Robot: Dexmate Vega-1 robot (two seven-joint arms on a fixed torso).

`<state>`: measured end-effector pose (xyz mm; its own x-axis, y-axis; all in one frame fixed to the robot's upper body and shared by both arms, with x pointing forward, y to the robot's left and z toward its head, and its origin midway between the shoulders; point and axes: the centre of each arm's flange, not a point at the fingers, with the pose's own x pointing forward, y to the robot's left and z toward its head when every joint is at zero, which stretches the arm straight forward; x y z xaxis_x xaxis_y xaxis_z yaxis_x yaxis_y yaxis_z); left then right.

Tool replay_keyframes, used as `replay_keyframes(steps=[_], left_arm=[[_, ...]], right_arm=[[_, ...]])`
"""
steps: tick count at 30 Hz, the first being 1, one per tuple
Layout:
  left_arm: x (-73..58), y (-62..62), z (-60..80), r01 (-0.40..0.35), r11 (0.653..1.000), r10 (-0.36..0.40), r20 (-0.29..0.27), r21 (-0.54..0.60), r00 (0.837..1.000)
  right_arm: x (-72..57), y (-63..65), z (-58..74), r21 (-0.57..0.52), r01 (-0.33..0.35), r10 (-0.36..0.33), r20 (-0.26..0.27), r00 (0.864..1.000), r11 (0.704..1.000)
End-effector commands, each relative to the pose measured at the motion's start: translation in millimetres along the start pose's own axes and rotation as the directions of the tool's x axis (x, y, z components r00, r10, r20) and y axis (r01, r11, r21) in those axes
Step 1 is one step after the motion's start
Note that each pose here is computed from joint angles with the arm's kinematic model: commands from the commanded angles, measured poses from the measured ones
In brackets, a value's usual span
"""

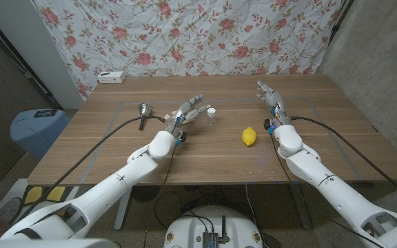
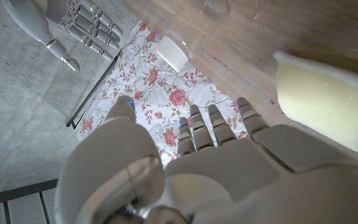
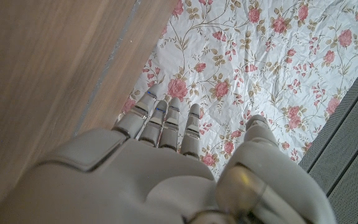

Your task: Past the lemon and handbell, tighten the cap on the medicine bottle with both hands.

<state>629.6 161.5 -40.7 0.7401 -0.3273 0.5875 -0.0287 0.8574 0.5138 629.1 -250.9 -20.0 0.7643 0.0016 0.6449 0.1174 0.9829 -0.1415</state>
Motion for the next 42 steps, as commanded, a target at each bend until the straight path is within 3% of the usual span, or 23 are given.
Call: replay_keyframes(steps=[1, 13, 19, 26, 32, 42], left_arm=[[-2.7, 19.7, -2.9, -0.029, 0.996, 0.033, 0.044, -0.081, 0.998], [0.4, 39.4, -13.6, -0.026, 0.991, 0.035, 0.066, -0.131, 0.997], [6.8, 46.4, -15.3, -0.039, 0.983, 0.051, 0.061, -0.178, 0.997], [13.7, 45.2, -16.6, -0.075, 0.971, 0.09, 0.058, -0.228, 0.994], [19.3, 43.3, -14.8, -0.097, 0.967, 0.11, 0.043, -0.236, 0.993], [21.9, 46.6, -24.6, -0.131, 0.95, 0.138, 0.004, -0.285, 0.99]], right_arm=[[5.7, 3.5, 2.4, -0.022, -0.003, 0.004, 0.018, 1.0, 1.0], [3.3, 8.7, 2.4, 0.016, -0.002, 0.001, 0.021, 1.0, 1.0], [7.3, 6.7, -3.0, 0.072, -0.012, 0.013, -0.005, 1.0, 0.997], [14.4, -1.3, -7.3, 0.127, -0.052, 0.056, -0.025, 0.998, 0.991], [15.8, -7.9, -13.2, 0.177, -0.047, 0.053, -0.028, 0.998, 0.983], [18.4, -11.5, -20.0, 0.248, -0.054, 0.065, -0.038, 0.997, 0.967]])
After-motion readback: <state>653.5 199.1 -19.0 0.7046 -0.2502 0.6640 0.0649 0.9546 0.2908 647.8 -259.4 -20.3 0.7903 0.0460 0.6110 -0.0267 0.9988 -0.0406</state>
